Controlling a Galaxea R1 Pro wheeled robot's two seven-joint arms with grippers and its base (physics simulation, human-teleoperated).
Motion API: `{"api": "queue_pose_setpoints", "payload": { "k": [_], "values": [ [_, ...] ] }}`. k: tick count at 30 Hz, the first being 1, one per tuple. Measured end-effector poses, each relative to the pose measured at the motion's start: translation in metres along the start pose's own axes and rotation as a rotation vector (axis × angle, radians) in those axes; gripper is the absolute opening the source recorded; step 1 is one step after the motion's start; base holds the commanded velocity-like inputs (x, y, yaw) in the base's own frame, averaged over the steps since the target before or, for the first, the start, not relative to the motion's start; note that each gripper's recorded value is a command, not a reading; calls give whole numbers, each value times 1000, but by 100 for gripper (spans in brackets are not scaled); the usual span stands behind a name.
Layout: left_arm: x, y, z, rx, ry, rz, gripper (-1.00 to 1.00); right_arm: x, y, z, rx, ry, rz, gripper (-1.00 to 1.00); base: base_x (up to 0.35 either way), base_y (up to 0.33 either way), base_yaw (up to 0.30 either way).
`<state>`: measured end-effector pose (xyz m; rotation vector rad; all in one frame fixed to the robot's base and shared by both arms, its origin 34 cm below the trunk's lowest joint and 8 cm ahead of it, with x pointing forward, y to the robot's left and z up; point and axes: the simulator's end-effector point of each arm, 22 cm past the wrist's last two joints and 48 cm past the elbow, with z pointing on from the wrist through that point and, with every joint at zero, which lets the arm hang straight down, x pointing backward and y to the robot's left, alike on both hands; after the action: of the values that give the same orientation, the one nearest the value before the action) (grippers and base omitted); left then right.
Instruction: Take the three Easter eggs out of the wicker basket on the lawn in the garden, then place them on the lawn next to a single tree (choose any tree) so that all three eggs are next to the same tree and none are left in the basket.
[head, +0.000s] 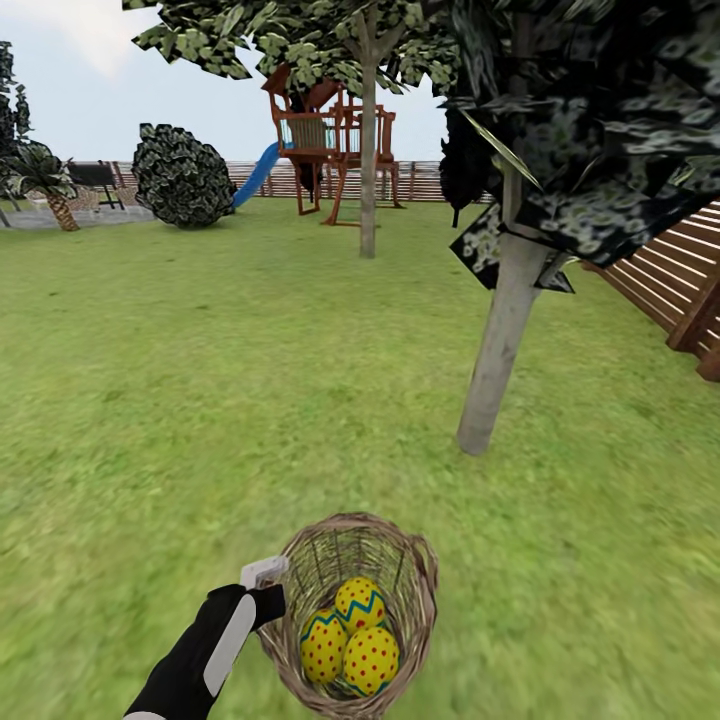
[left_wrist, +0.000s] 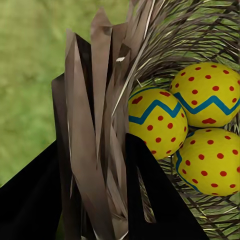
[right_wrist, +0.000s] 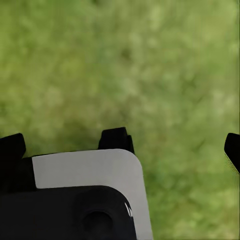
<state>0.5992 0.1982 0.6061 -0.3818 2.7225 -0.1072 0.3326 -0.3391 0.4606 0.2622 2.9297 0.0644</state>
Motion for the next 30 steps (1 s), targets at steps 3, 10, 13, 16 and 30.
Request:
{"api": "queue_pose_setpoints", "payload": {
  "k": [3,10,13,16,30],
  "values": [
    [0,0,0,2,-1,-2,-100,1,0,0,1,1,-1,100,338,0,0],
    [0,0,0,1,-1,-1,-100,1,0,0,2,3,-1,100,338,0,0],
    [-1,-1,0,2,-2,-2,-100,1,0,0,1,3,-2,100,338,0,0],
    [-1,-1,0,2,-2,-2,-100,2,0,0,1,5,-2,100,338,0,0],
    [0,0,0,1,1,-2,-100,3,2,0,-1,6,-2,100,338,0,0]
  ]
}}
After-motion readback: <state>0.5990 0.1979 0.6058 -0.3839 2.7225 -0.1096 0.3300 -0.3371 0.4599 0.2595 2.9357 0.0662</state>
